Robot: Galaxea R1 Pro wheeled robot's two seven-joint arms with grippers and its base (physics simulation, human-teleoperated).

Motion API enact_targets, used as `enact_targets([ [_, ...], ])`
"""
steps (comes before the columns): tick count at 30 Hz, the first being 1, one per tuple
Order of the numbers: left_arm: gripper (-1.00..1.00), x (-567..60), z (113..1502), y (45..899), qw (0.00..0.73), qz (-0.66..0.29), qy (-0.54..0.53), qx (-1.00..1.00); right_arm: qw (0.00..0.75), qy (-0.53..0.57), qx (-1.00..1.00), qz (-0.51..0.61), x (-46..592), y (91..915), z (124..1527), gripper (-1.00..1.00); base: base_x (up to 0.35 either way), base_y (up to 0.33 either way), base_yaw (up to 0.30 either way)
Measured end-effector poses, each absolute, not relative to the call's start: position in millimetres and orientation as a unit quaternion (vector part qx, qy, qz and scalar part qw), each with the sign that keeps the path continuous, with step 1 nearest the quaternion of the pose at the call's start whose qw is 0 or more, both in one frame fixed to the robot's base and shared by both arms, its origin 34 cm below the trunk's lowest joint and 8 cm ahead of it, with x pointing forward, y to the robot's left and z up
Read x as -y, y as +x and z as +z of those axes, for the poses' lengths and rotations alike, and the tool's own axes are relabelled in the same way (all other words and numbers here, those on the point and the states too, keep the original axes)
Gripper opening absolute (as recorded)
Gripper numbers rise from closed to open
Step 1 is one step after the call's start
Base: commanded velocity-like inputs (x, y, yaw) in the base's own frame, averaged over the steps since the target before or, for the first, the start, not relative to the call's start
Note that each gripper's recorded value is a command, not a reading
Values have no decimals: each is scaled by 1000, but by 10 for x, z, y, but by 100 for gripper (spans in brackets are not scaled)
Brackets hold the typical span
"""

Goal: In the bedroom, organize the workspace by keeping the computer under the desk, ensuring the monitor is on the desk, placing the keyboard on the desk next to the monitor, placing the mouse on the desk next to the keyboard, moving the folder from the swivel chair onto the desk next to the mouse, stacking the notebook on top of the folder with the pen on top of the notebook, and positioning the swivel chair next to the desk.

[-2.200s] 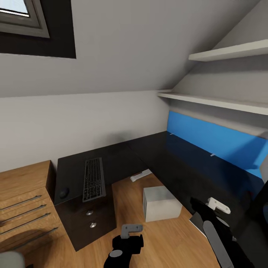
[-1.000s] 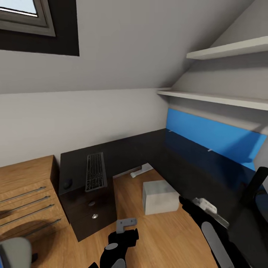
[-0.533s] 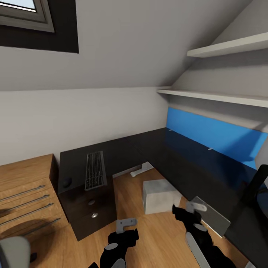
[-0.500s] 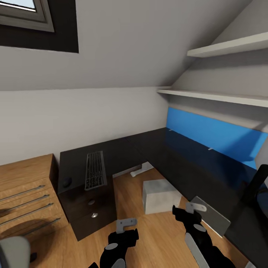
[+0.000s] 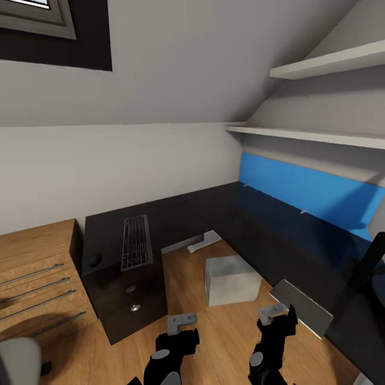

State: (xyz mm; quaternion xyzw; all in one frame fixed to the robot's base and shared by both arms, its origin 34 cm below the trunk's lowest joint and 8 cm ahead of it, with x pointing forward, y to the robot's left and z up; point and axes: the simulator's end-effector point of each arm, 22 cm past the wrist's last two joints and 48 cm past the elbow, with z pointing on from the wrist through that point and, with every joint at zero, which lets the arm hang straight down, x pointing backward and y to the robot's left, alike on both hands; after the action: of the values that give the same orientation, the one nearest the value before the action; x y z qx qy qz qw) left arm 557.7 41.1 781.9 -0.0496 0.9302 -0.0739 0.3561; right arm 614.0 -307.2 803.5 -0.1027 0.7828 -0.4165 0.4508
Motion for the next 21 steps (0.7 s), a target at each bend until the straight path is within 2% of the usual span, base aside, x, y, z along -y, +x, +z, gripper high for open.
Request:
enact_targets([
  [6, 100, -405, 7730, 5578, 356, -74, -49, -930, 425, -181, -748, -476, 3016, 5990, 7760, 100, 0, 0, 0],
  [21, 100, -386, 7603, 5567, 356, -76, -45, -930, 430, -228, -724, -488, 2868, 5994, 7616, 100, 0, 0, 0],
])
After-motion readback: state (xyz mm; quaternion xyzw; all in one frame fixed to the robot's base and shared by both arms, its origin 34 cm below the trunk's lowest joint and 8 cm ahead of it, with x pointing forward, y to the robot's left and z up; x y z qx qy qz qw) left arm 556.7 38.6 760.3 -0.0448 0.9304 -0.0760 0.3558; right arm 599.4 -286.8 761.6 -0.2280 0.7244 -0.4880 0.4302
